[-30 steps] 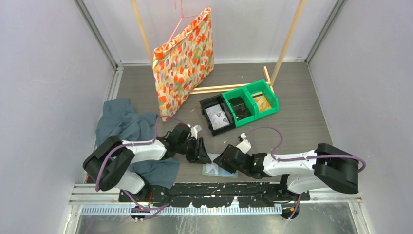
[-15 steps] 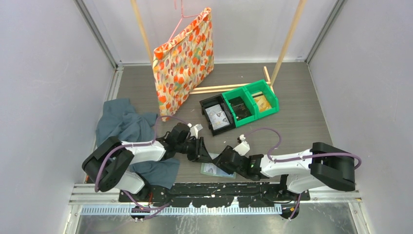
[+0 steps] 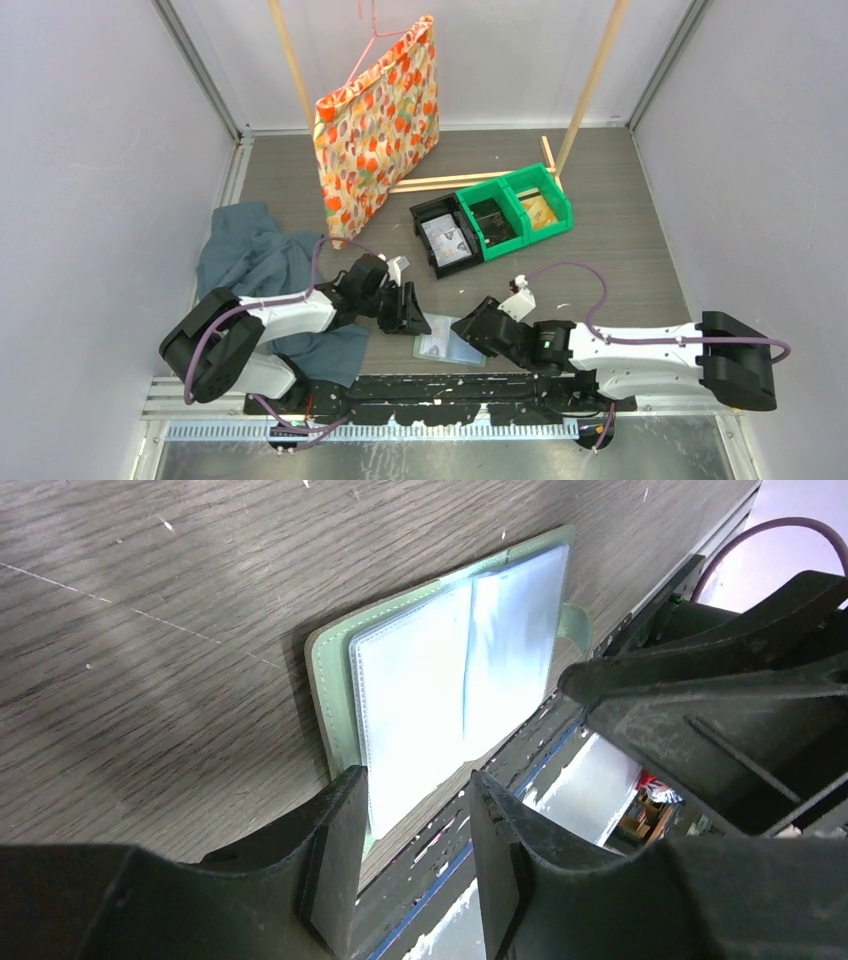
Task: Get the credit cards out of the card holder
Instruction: Remove the credit card from the card holder.
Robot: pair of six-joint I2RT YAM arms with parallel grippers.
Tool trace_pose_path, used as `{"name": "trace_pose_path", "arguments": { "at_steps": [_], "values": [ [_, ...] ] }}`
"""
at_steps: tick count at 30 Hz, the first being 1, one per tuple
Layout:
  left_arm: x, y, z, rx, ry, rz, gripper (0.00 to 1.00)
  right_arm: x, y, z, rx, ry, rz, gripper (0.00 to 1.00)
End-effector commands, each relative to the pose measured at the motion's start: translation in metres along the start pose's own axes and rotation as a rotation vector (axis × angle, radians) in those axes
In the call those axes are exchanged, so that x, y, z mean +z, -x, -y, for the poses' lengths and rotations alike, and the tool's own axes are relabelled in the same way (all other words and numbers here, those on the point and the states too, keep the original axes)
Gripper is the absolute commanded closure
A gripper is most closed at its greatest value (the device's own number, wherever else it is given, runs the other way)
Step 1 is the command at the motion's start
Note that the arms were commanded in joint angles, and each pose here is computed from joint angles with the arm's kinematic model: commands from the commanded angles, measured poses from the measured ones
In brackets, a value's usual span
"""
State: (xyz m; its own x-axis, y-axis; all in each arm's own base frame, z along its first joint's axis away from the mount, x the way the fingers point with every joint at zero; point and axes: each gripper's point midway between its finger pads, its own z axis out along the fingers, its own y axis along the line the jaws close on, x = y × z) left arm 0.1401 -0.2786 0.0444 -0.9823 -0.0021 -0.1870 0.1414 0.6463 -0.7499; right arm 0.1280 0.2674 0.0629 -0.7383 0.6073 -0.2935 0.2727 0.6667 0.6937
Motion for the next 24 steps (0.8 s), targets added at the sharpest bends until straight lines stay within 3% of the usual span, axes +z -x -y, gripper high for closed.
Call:
{"name": "trace_pose_path", "arguments": {
  "at_steps": [1, 10, 24],
  "values": [
    [0.002, 0.002, 0.007, 0.03, -0.025, -0.009, 0.57, -0.004, 0.022, 0.032, -0.012, -0.079, 0.099, 0.57],
    [0.009, -0.002, 0.008, 0.033, -0.033, -0.046, 0.57, 0.0, 0.023, 0.066, -0.014, -0.159, 0.112, 0.57],
    [0.006, 0.002, 0.038, 0.069, -0.127, -0.045, 0.6, 0.012, 0.01, 0.063, -0.022, -0.165, 0.079, 0.57]
  ]
}}
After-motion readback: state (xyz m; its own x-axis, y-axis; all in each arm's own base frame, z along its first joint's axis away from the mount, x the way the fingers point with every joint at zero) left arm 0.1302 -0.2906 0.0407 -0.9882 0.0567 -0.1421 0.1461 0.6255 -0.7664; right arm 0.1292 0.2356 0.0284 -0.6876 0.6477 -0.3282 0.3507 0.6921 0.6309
